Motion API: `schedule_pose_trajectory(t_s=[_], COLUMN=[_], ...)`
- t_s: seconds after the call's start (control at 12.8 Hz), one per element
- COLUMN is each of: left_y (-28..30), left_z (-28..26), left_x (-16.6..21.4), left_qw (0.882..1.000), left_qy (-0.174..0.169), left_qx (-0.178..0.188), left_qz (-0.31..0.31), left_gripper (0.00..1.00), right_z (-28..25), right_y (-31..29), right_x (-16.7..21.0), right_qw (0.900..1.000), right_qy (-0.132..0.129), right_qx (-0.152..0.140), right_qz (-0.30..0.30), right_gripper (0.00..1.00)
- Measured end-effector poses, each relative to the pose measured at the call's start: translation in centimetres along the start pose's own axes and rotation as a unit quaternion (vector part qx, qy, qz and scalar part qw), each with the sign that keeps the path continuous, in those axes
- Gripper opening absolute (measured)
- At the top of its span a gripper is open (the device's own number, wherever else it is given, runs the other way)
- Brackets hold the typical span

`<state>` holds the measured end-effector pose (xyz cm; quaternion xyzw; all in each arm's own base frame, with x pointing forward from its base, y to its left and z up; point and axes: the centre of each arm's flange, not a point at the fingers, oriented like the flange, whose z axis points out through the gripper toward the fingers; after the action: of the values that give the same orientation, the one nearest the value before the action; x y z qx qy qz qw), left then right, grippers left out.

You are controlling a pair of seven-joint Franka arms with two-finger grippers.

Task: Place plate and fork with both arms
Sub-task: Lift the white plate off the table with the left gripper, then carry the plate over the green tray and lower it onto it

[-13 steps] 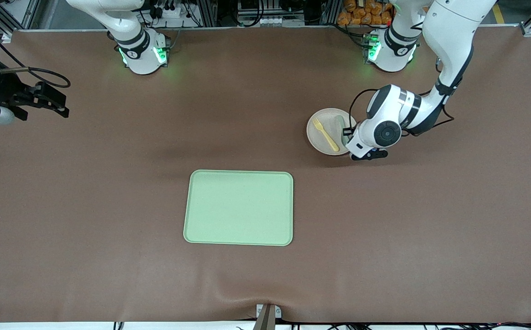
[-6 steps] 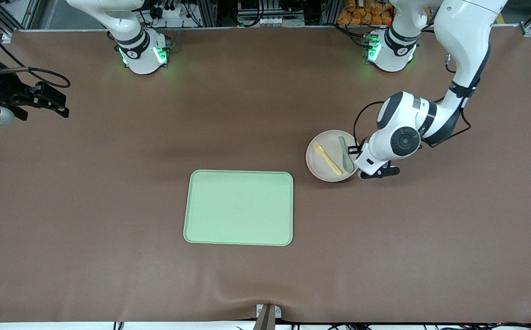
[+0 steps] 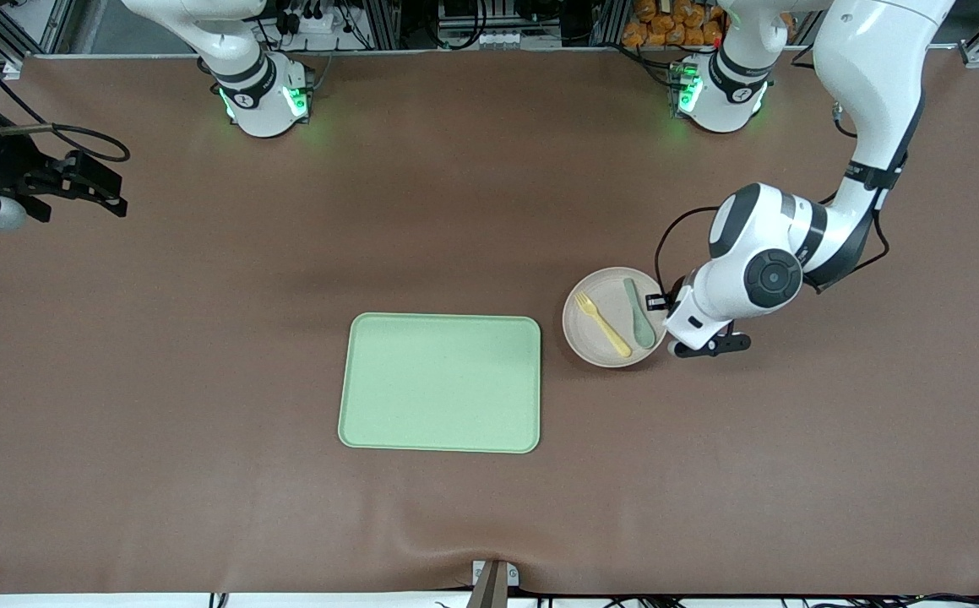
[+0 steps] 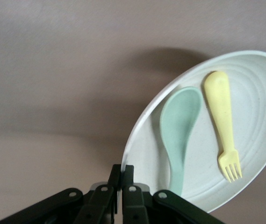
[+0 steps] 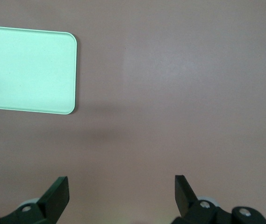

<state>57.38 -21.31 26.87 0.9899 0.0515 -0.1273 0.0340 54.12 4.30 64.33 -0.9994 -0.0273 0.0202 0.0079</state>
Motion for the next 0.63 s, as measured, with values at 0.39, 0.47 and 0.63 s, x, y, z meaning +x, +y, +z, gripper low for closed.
schedule_pose_trajectory(t_s=[0.39,0.47,0.63], left_y=[2.8,3.7,6.3], left_z=[-1.4,-2.5,-5.0], left_x=[4.1,4.8,5.4], left_qw=[0.998,0.997,0.991], left_qy=[0.015,0.022,0.032], left_qx=[-0.049,-0.068,-0.112], left_qz=[0.03,0.038,0.061], left_gripper=[0.05,0.05,0.05], right_z=[0.0,0.0,0.0], right_y=[0.0,0.0,0.0], right_x=[0.0,0.0,0.0], right_qw=[1.0,1.0,1.0], right_qy=[0.0,0.0,0.0], right_qx=[0.0,0.0,0.0], right_qz=[0.0,0.0,0.0], right_gripper=[1.0,1.0,1.0])
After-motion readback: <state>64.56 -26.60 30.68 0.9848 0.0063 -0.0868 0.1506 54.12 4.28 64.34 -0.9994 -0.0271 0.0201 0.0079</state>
